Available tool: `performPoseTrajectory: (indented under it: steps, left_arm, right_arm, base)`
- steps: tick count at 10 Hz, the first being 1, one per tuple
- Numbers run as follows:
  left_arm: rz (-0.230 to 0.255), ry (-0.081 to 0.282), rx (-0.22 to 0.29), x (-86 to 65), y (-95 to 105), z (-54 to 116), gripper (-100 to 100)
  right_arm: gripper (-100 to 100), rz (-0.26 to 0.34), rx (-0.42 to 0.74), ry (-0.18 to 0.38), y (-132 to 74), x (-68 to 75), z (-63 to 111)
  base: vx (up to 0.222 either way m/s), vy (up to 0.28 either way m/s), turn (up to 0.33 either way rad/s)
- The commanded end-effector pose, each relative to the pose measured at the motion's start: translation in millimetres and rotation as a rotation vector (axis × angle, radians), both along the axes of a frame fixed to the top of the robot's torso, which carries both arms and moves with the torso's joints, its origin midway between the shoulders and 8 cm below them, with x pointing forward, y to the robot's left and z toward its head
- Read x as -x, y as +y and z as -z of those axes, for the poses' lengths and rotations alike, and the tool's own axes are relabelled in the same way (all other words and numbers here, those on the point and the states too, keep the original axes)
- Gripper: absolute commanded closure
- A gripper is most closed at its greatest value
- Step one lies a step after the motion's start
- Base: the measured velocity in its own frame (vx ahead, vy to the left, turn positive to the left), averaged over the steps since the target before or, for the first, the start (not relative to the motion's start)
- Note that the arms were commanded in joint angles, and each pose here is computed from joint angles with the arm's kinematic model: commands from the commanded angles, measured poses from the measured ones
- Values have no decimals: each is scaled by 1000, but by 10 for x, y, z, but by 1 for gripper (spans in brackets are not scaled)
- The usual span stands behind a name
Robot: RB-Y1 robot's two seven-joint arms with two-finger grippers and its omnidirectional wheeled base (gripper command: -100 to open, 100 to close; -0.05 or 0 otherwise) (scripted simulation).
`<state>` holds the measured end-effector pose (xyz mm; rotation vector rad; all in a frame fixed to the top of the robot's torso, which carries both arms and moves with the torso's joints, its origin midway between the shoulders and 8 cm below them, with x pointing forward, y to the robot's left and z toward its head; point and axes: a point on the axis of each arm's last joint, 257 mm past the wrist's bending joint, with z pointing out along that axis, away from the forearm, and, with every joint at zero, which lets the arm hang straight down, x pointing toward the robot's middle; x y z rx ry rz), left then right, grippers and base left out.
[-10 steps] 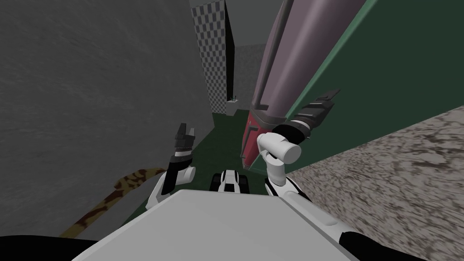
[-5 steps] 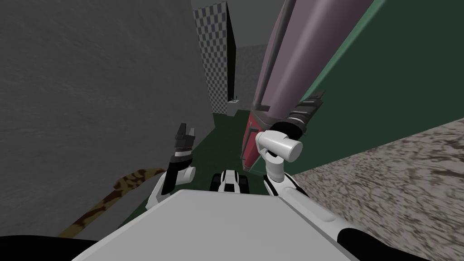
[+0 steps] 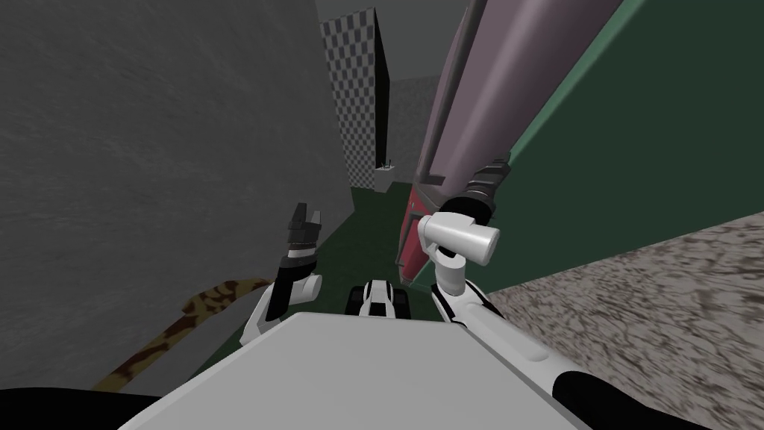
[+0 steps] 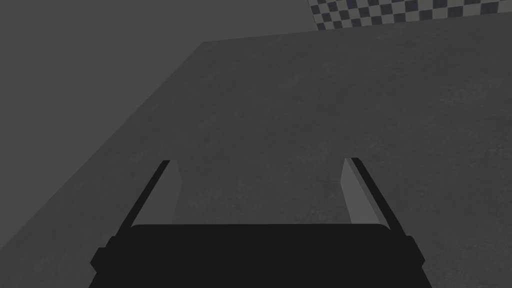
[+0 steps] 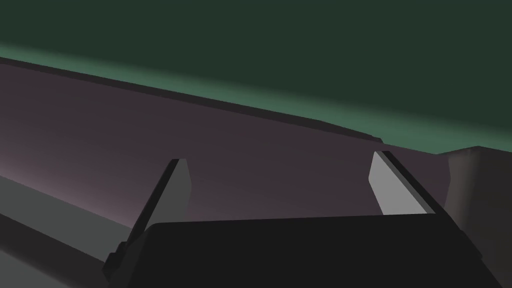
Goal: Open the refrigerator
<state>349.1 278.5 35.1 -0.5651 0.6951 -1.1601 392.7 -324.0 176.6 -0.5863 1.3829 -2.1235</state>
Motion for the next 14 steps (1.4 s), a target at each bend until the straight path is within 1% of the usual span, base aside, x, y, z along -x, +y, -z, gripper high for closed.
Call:
performPoseTrajectory:
  steps: [1,2,3,4,5,6,7,9,10,12,14]
  left_arm:
    - [0,0,0,0,0,0,0]
    - [0,0,0,0,0,0,0]
    - [0,0,0,0,0,0,0]
    - [0,0,0,0,0,0,0]
    - [0,0,0,0,0,0,0]
    - [0,0,0,0,0,0,0]
    - [0,0,0,0,0,0,0]
    - [0,0,0,0,0,0,0]
    - [0,0,0,0,0,0,0]
    - [0,0,0,0,0,0,0]
    - [0,0,0,0,0,0,0]
  right_arm:
    - [-100,-82,-35,10,145,-125,26]
    - [-100,-127,-67,8,237,-169,31]
    - [-100,-149,-70,18,275,-212,53]
    - [-100,-192,-102,18,366,-244,62]
    - [-100,-213,-105,28,406,-284,83]
    - [-100,-257,-139,31,503,-311,101]
    - [-100,-273,-140,39,535,-339,116]
    - [-100,-369,-213,57,756,-386,182]
    - [-100,-380,-214,62,780,-401,191]
    - [-100,-467,-295,83,986,-396,276]
    - [-100,-552,-386,107,1187,-345,372]
  base:
    - [29,-16,35]
    - [43,-24,26]
    - [29,-25,20]
    - [22,-27,34]
    - [31,-26,36]
    - [45,-35,42]
    - [19,-34,10]
    - [44,-24,41]
    - [46,-8,53]
    - [40,-18,44]
    - [55,-37,39]
